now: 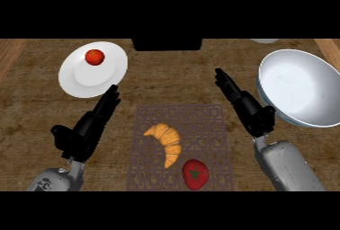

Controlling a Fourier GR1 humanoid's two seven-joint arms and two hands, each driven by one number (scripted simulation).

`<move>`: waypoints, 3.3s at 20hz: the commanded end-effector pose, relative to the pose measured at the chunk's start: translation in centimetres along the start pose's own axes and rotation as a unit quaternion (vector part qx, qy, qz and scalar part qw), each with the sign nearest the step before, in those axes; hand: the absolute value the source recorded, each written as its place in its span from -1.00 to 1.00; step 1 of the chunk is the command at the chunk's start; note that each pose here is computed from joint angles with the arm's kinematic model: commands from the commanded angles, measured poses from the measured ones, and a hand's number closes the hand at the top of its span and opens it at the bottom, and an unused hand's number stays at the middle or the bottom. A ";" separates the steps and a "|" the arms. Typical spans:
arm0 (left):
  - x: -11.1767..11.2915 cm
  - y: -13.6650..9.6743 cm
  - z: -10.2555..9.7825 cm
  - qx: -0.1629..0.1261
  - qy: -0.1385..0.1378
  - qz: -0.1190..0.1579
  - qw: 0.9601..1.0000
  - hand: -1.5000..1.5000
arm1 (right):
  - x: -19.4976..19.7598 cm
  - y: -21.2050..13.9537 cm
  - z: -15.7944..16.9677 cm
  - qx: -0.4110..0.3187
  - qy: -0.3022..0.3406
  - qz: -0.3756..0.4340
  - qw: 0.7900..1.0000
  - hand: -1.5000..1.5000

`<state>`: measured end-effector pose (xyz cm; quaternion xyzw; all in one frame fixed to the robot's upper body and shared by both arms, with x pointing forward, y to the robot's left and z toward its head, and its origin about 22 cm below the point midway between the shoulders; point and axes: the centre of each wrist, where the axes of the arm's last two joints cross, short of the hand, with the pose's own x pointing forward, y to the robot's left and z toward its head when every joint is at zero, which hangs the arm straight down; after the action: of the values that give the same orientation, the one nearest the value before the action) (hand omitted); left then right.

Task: Pick the croissant from the placemat and place it in the bowl

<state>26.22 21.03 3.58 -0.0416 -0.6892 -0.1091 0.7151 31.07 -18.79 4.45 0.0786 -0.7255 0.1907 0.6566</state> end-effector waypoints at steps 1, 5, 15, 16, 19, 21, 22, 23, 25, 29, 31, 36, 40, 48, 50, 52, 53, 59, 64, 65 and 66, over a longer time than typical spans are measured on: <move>1.6 -0.8 -0.4 -0.009 -0.010 0.011 1.000 0.00 | 1.2 0.3 -0.4 -0.009 -0.009 0.030 0.999 1.00; 0.4 0.2 0.0 0.004 -0.007 0.059 0.998 0.00 | 4.7 5.2 0.9 0.002 -0.088 0.162 0.983 1.00; -1.2 -1.8 -0.3 -0.020 0.014 0.087 0.996 0.00 | 2.9 14.0 5.0 -0.021 -0.103 0.305 0.947 -1.00; -1.8 -1.2 0.9 -0.016 0.017 0.094 0.995 0.00 | 3.4 13.2 5.9 -0.025 -0.087 0.342 0.935 -1.00; -1.1 0.0 0.1 -0.016 0.019 0.096 0.995 0.00 | 4.0 12.3 4.2 -0.036 -0.031 0.464 0.884 -1.00; -1.5 -0.3 0.5 -0.013 0.015 0.089 0.996 0.00 | 4.9 12.7 5.1 -0.045 0.002 0.506 0.861 -1.00; -0.7 -0.9 -0.3 -0.008 0.017 0.099 0.995 0.00 | 6.0 13.7 4.6 -0.060 0.025 0.510 0.858 -1.00; -0.4 0.9 -0.5 -0.012 0.007 0.094 0.996 0.00 | 7.6 14.6 4.2 -0.070 0.038 0.515 0.854 -1.00; -1.3 0.5 0.1 -0.011 0.023 0.091 0.996 0.00 | 8.4 17.0 4.3 -0.049 0.090 0.535 0.839 -1.00; -0.8 -1.7 -1.2 -0.026 0.013 0.096 0.995 0.00 | 11.1 19.5 3.8 -0.020 0.164 0.556 0.815 -1.00; -1.3 -0.4 -0.2 -0.036 0.014 0.097 0.995 0.00 | 11.8 19.4 2.6 -0.009 0.201 0.560 0.804 -1.00; -1.4 -1.8 -0.2 -0.039 0.013 0.088 0.995 0.00 | 11.1 19.4 0.1 0.001 0.266 0.542 0.798 -1.00; -0.5 -2.7 -1.0 -0.028 0.011 0.097 0.995 0.00 | 10.0 19.7 0.0 -0.014 0.308 0.548 0.777 -1.00; -0.6 -1.9 -0.8 -0.034 0.012 0.098 0.995 0.00 | 8.5 19.3 -2.0 0.014 0.359 0.553 0.752 -1.00; 0.1 -1.1 -1.0 -0.032 0.010 0.093 0.995 0.00 | 8.1 19.5 -2.2 0.026 0.366 0.557 0.745 -1.00; -0.1 -1.2 -0.8 -0.031 0.006 0.090 0.995 0.00 | 7.8 19.6 -2.2 0.035 0.372 0.555 0.743 -1.00; 0.8 -1.7 -1.9 -0.037 0.004 0.095 0.995 0.00 | 7.5 20.5 -1.5 0.029 0.360 0.558 0.747 -1.00; -0.1 -1.0 -0.9 -0.034 0.010 0.094 0.995 0.00 | 6.4 20.9 -2.4 0.026 0.359 0.568 0.740 -1.00; -0.4 -2.0 -1.4 -0.031 0.005 0.100 0.994 0.00 | 5.3 20.8 -2.9 0.020 0.366 0.569 0.736 -1.00; -1.4 -1.0 -0.8 -0.035 0.012 0.091 0.995 0.00 | 4.8 21.3 -2.2 0.015 0.359 0.568 0.741 -1.00; -1.1 -0.4 0.1 -0.028 0.014 0.097 0.995 0.00 | 4.2 20.8 -2.0 0.020 0.359 0.567 0.741 -1.00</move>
<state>26.65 20.16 2.64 -0.1275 -0.6716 -0.0620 0.7273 25.45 1.15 5.96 -0.3610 -0.3917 0.5877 0.6090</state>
